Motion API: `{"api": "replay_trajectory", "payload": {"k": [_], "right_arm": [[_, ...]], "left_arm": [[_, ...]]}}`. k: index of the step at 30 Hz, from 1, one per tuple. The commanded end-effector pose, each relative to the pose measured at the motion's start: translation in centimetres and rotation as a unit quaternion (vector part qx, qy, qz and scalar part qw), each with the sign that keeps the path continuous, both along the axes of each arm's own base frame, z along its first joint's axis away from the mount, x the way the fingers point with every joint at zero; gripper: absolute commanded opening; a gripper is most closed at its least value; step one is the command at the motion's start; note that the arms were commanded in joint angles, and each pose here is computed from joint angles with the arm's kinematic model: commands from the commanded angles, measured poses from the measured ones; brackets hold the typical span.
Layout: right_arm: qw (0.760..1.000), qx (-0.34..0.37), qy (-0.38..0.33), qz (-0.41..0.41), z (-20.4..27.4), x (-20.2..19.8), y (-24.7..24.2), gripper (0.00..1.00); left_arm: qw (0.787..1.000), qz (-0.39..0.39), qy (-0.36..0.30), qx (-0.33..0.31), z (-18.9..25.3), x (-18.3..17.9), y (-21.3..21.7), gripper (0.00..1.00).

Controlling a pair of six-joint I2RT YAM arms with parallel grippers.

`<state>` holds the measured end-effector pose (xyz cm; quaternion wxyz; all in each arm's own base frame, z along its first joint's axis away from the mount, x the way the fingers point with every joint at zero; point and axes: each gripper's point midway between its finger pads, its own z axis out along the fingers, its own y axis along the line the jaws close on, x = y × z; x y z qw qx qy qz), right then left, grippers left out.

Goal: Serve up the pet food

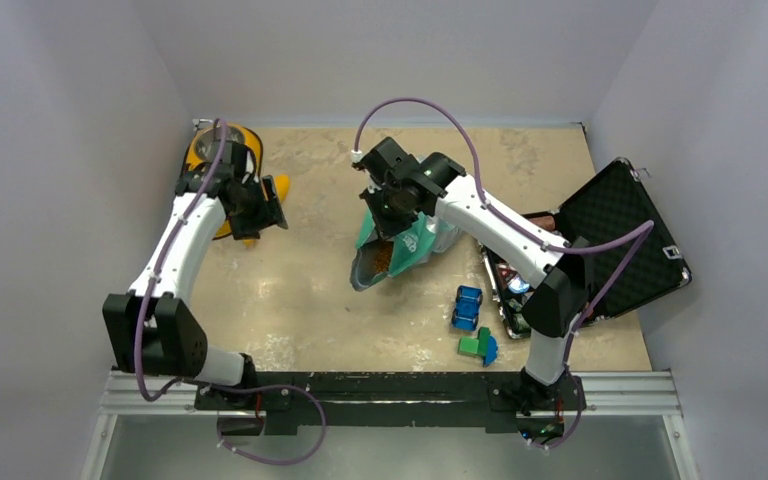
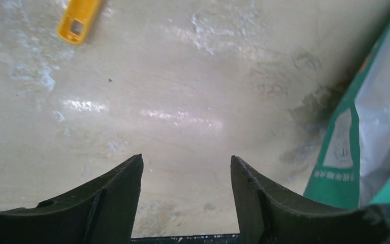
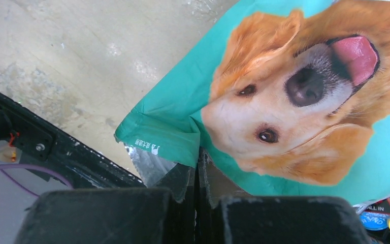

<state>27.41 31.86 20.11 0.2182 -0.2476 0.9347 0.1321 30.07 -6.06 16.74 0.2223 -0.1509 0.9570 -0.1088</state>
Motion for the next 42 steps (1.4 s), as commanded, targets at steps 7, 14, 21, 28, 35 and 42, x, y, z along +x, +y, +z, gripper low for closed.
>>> {"api": "replay_trajectory", "payload": {"k": [7,14,21,28,35,42], "right_arm": [[0.996,0.086,0.006,0.028,3.7,-1.8,0.6,0.0],[0.997,0.082,0.0,0.012,3.5,-1.7,-1.7,0.0],[0.996,0.084,0.002,0.017,3.6,-2.2,-2.0,0.0],[0.997,0.081,0.002,0.018,3.4,-2.3,-2.3,0.0],[0.996,0.082,0.001,0.017,3.4,-2.0,-2.2,0.0],[0.996,0.087,-0.005,0.017,3.9,-1.9,-2.3,0.0]], "left_arm": [[0.992,-0.044,-0.023,0.113,-1.8,9.9,5.5,0.54],[0.977,-0.104,0.017,0.186,-6.3,12.4,7.7,0.54],[0.975,-0.129,0.043,0.173,-10.0,13.7,7.1,0.51],[0.971,-0.132,0.07,0.185,-12.3,14.1,7.7,0.5],[0.977,-0.133,0.096,0.138,-12.6,13.9,6.1,0.3],[0.987,-0.112,0.111,-0.001,-11.4,10.2,1.6,0.0]]}}
